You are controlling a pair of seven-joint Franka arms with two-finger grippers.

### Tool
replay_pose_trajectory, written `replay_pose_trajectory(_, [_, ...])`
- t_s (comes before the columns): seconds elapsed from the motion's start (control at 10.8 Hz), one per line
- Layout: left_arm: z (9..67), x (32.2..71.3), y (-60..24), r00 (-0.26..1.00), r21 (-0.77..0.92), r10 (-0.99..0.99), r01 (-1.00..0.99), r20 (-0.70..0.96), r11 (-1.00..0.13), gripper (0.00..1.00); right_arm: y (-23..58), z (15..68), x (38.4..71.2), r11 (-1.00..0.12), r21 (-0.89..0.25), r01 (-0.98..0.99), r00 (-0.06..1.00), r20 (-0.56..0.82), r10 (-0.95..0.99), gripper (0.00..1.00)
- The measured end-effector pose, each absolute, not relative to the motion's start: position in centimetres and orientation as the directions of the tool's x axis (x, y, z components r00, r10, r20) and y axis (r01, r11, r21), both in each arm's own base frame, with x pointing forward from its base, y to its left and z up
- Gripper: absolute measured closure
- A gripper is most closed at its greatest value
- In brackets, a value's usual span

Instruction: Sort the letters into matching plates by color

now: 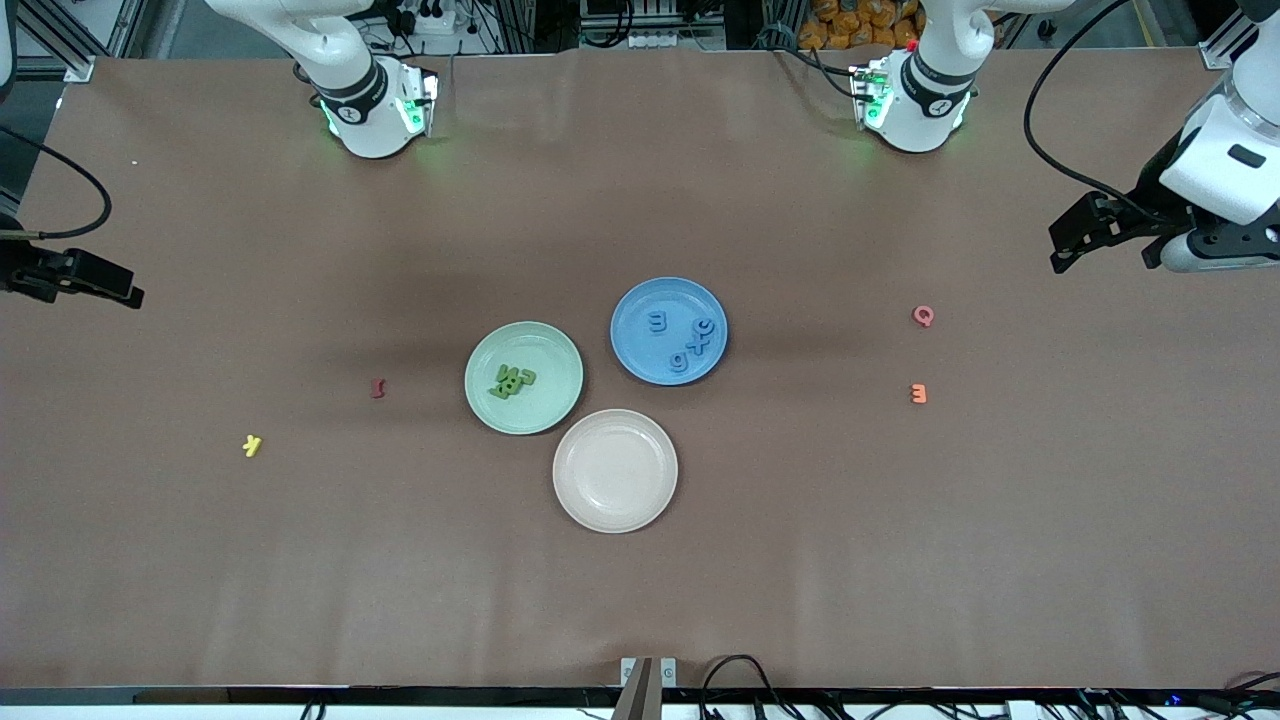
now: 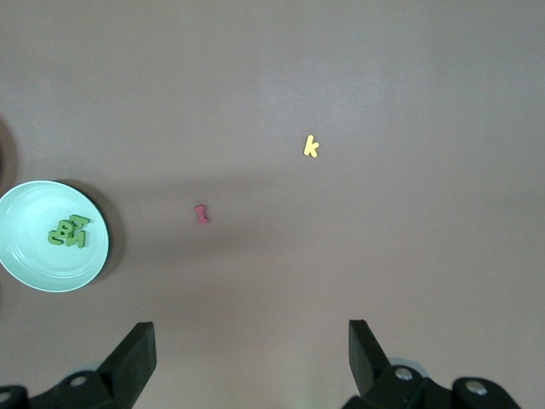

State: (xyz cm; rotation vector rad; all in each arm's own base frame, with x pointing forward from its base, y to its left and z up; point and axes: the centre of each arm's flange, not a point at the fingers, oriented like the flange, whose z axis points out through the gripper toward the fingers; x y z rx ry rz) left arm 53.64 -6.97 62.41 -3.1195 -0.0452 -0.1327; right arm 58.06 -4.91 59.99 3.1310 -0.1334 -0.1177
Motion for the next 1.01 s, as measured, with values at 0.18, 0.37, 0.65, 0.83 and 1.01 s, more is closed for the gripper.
replay_pose_trajectory(0.18, [62.5,53.7,-6.4,0.996,-0.022,-0.015,-0.013,0.086,-1.0,0.0,-4.9,59.9,58.1,-0.996,0.009,-0.085,0.993,-0.076,-0.085,0.0])
replay_pose_trajectory(0.37, [63.2,53.8,-6.3,0.995,-0.02,-0.014,-0.012,0.1,-1.0,0.0,-4.9,59.9,58.1,-0.996,0.009,-0.085,0.993,-0.076,-0.085,0.0])
replay_pose_trajectory(0.65, [63.7,53.8,-6.3,0.994,-0.019,-0.014,-0.012,0.11,-1.0,0.0,-4.9,59.9,58.1,-0.996,0.009,-0.085,0.993,-0.076,-0.085,0.0])
replay_pose_trajectory(0.83, [63.8,53.8,-6.4,0.994,-0.013,-0.014,-0.012,0.113,-1.0,0.0,-4.9,59.9,58.1,-0.996,0.009,-0.085,0.993,-0.076,-0.085,0.0])
replay_pose_trajectory(1.01, [63.9,53.8,-6.6,0.994,0.008,-0.009,-0.01,0.112,-1.0,0.0,-4.9,59.9,58.1,-0.996,0.009,-0.084,0.993,-0.076,-0.085,0.0])
